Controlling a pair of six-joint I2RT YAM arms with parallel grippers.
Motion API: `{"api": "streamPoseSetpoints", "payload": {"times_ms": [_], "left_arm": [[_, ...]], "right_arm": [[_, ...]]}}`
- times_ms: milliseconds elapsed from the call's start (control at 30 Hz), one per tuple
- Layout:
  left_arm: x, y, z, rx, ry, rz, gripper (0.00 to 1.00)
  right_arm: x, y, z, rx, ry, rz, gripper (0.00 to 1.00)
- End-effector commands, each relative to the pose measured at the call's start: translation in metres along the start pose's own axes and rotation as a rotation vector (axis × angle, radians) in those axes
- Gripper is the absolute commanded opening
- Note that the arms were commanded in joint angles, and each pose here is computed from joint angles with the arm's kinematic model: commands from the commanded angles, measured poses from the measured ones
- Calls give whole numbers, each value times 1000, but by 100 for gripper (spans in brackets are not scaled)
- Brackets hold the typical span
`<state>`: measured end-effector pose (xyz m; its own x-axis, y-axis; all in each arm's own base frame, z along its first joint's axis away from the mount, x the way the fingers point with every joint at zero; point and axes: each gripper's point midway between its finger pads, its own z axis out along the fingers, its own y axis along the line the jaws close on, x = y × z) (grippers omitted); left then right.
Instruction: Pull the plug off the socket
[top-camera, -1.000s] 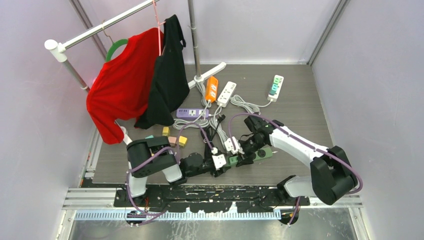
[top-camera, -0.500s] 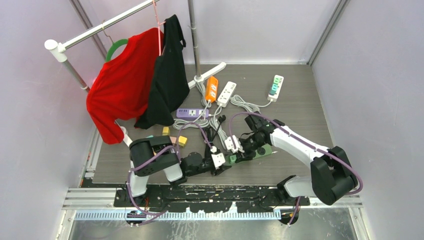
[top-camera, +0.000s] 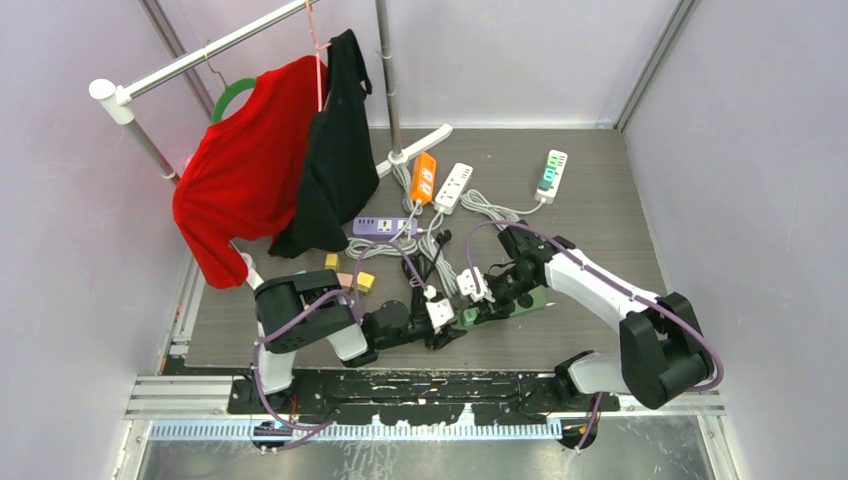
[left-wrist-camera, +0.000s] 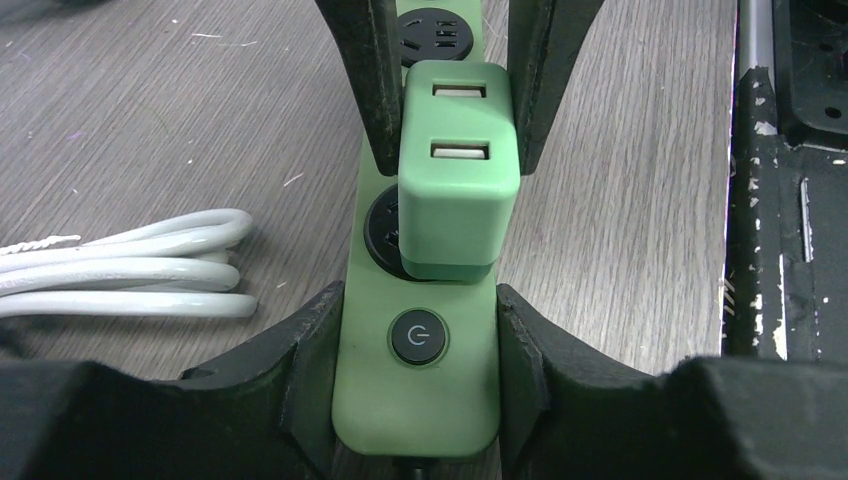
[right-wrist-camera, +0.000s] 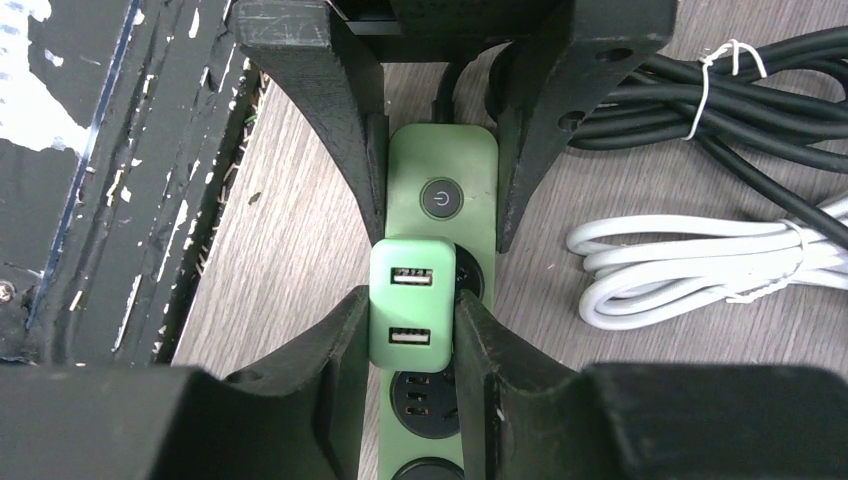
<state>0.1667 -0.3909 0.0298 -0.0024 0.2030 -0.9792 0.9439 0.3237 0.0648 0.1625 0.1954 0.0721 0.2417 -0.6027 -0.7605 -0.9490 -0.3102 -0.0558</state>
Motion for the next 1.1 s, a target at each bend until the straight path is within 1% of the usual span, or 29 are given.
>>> {"api": "streamPoseSetpoints", "payload": {"times_ms": [0, 67, 233, 467, 567, 633, 667, 767, 867, 933, 967, 1033, 1067], "left_arm": [[15, 13, -4, -56, 83, -19, 0], [18, 10, -2, -41, 106, -23, 0], [14, 4, 2, 1, 112, -28, 0], [13, -1, 5, 51, 118, -65, 0], [15, 0, 3, 73, 116, -112, 0], [14, 1, 1, 88, 95, -158, 0], [15, 2, 0, 95, 86, -177, 0], [15, -1, -1, 124, 69, -215, 0], [15, -5, 0, 145, 73, -239, 0], [16, -7, 0, 151, 77, -258, 0], [16, -8, 0, 154, 73, -264, 0], [16, -7, 0, 149, 64, -270, 0], [16, -7, 0, 147, 62, -271, 0]], "right_arm": [[-7, 3, -11, -1, -60, 34, 1], [-7, 4, -16, 10, -80, 27, 1], [-9, 4, -17, 18, -90, 42, 1], [11, -22, -19, 126, 20, 110, 1], [10, -9, -17, 69, 5, 88, 1], [6, 13, -14, -43, -9, 5, 1], [3, 17, -12, -67, -16, -19, 1], [-10, 15, -9, -72, -41, -23, 1], [-20, -6, -11, 3, -46, 29, 1], [-13, -25, -17, 89, 13, 117, 1], [-6, -33, -19, 127, 54, 132, 1], [7, -38, -24, 154, 113, 120, 1], [11, -34, -25, 139, 120, 99, 1]]}}
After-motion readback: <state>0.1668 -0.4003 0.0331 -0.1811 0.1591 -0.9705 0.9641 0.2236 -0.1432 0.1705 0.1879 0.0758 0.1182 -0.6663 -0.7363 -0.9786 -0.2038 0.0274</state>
